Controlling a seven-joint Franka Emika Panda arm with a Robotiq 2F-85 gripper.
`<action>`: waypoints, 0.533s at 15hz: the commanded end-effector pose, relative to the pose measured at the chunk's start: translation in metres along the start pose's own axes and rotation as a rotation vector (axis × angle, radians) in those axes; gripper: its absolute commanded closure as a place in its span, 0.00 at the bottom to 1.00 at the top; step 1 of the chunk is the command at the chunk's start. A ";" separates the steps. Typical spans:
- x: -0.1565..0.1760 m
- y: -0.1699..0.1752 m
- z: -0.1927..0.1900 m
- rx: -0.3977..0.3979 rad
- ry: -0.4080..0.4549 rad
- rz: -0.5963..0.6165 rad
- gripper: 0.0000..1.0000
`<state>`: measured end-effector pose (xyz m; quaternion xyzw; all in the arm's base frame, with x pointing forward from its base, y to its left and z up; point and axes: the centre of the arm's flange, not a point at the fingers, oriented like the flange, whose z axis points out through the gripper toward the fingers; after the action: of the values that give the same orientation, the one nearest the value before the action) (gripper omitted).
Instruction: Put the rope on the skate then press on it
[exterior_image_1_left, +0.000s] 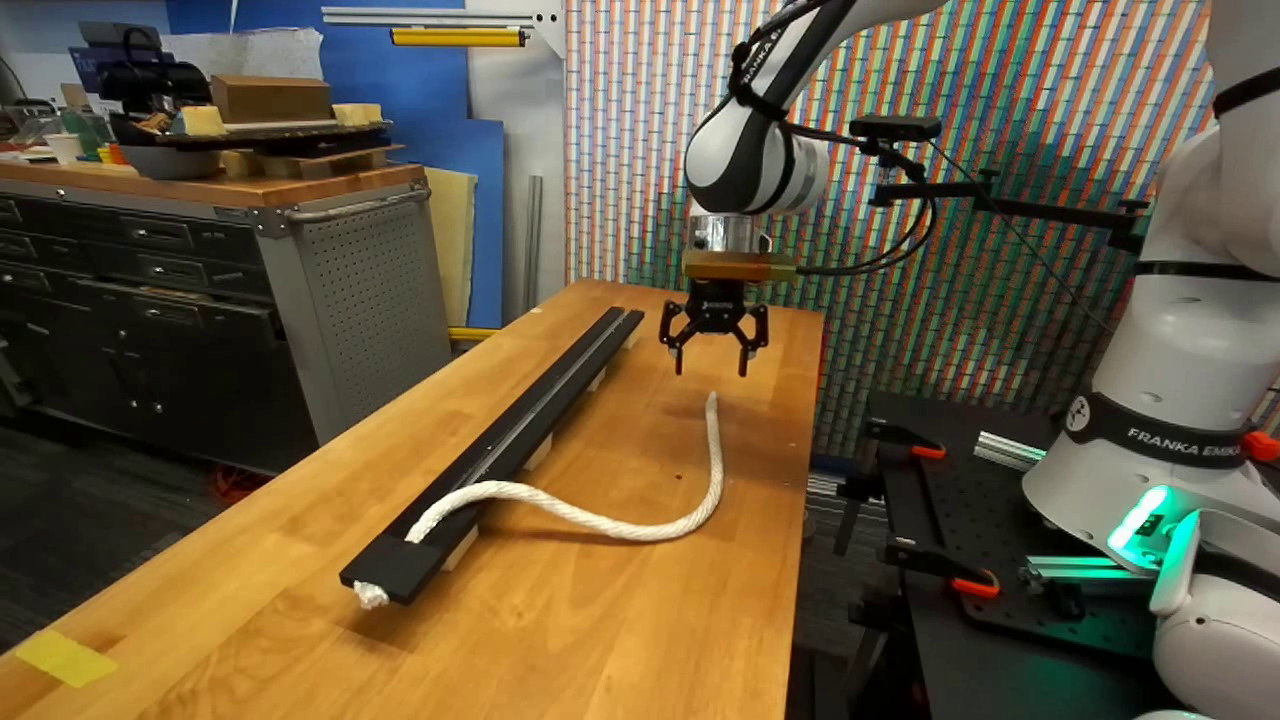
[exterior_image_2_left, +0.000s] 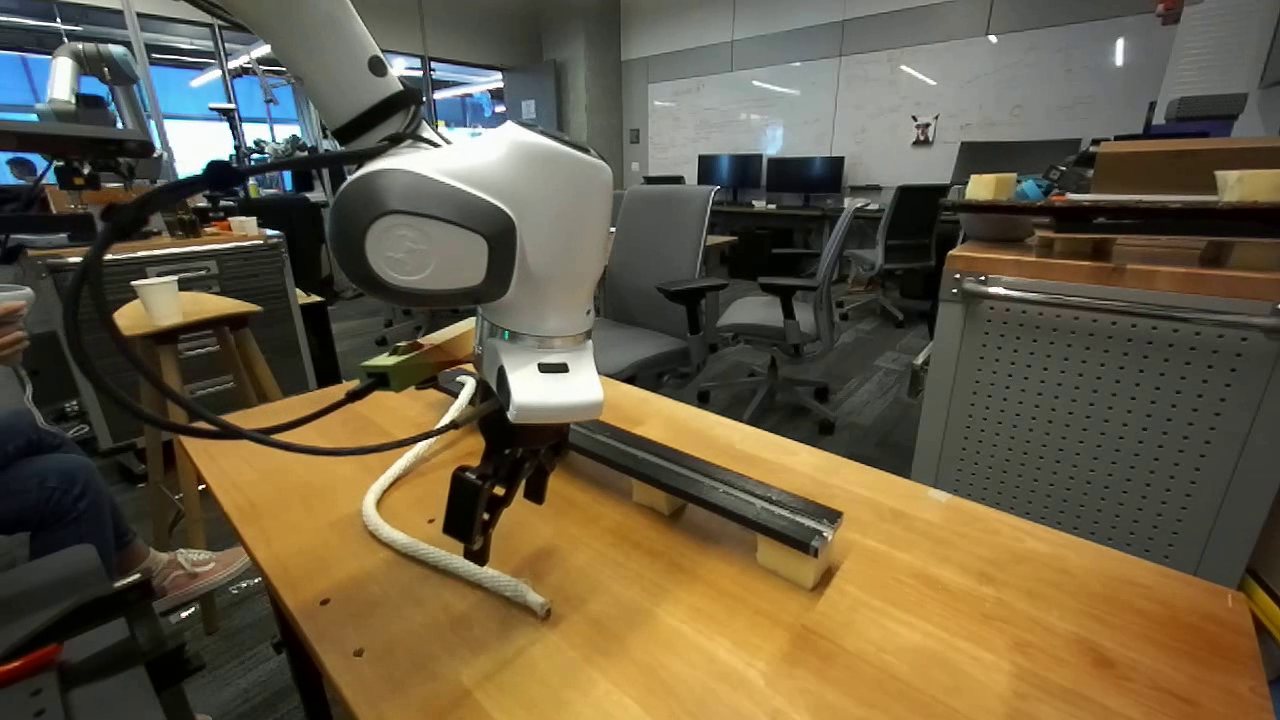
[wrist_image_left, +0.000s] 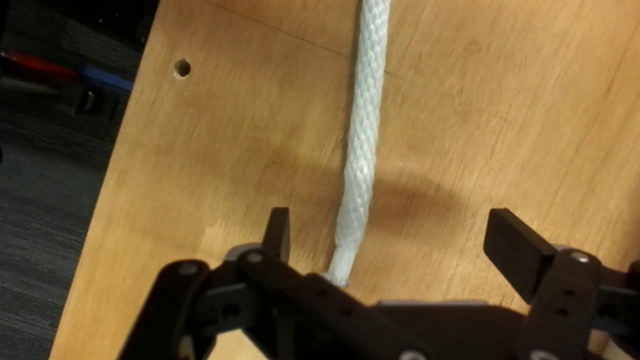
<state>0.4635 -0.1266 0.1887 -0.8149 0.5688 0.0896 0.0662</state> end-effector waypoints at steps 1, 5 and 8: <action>0.017 -0.013 0.018 0.025 -0.007 0.056 0.00; 0.029 -0.018 0.033 0.024 -0.002 0.106 0.00; 0.038 -0.018 0.041 0.022 0.007 0.144 0.00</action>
<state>0.4760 -0.1367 0.1540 -0.7879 0.6053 0.0921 0.0658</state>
